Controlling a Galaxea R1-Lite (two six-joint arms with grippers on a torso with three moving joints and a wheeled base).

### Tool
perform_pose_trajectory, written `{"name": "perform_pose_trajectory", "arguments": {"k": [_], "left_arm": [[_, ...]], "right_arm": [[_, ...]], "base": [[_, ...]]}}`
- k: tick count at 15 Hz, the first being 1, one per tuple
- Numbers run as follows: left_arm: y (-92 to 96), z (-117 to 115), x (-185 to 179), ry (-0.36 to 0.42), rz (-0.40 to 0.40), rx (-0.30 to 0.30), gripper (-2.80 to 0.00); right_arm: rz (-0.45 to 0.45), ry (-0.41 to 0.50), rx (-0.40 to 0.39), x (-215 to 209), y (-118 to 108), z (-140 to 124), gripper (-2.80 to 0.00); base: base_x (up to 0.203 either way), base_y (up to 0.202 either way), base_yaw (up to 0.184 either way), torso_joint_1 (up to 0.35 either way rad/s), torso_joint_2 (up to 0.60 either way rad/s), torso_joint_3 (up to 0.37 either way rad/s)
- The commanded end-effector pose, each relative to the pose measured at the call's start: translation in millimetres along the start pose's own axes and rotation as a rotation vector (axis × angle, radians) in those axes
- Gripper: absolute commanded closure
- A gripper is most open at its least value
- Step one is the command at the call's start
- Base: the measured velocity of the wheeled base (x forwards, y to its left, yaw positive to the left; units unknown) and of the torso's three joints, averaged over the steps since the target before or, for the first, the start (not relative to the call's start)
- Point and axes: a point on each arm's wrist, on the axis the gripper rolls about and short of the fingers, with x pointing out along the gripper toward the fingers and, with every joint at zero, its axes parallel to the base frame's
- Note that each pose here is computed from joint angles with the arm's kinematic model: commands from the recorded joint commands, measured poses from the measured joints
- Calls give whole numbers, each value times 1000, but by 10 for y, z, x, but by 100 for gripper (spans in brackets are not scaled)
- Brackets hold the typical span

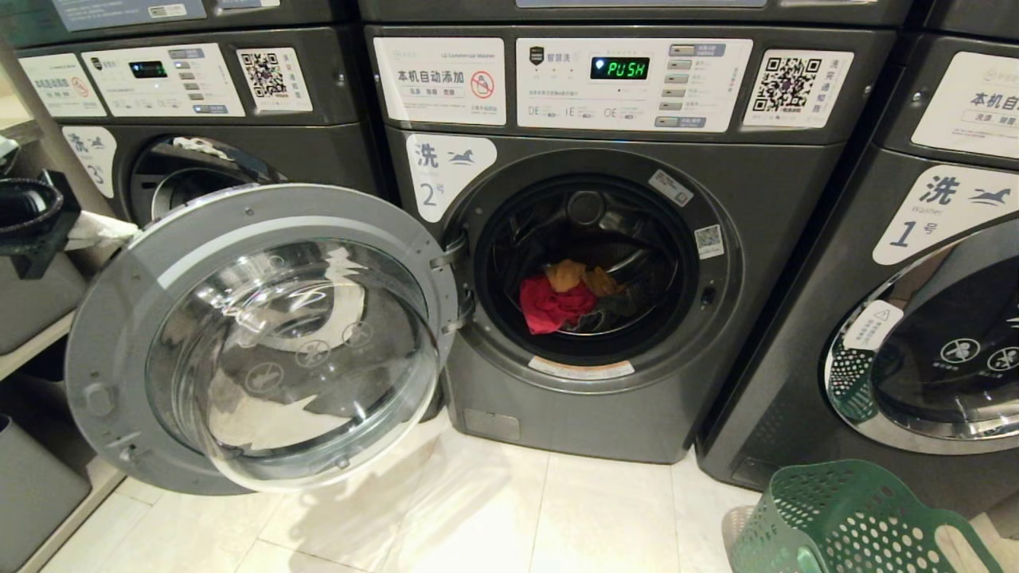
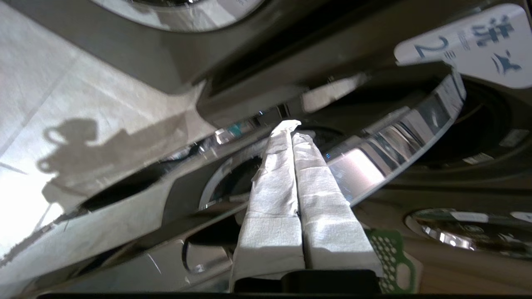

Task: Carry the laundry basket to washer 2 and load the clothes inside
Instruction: Close the washing machine door with the left hand

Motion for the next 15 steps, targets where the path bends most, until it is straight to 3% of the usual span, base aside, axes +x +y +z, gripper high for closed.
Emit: {"name": "perform_pose_trajectory", "arguments": {"k": [1,5,9,12,15], "left_arm": [[-371,-181,-342,72,-8,-34,0],[-772,-532,-566,248,-24,-88,0],[-996,-735,-727,288,-59,-59,0],[-1101,-956,-570,402,-99,-42,0],[-1319,-1187,-214,530,-169,31,0]], "right_arm": [[1,2,1,1,0,0,0],[0,2,5,1,0,0,0],[0,2,8,1,0,0,0],[0,0,8,0,0,0,0],[0,0,8,0,0,0,0]], "base": [[0,0,0,0,0,0],[0,0,0,0,0,0],[0,0,0,0,0,0],[0,0,0,0,0,0],[0,0,0,0,0,0]]}}
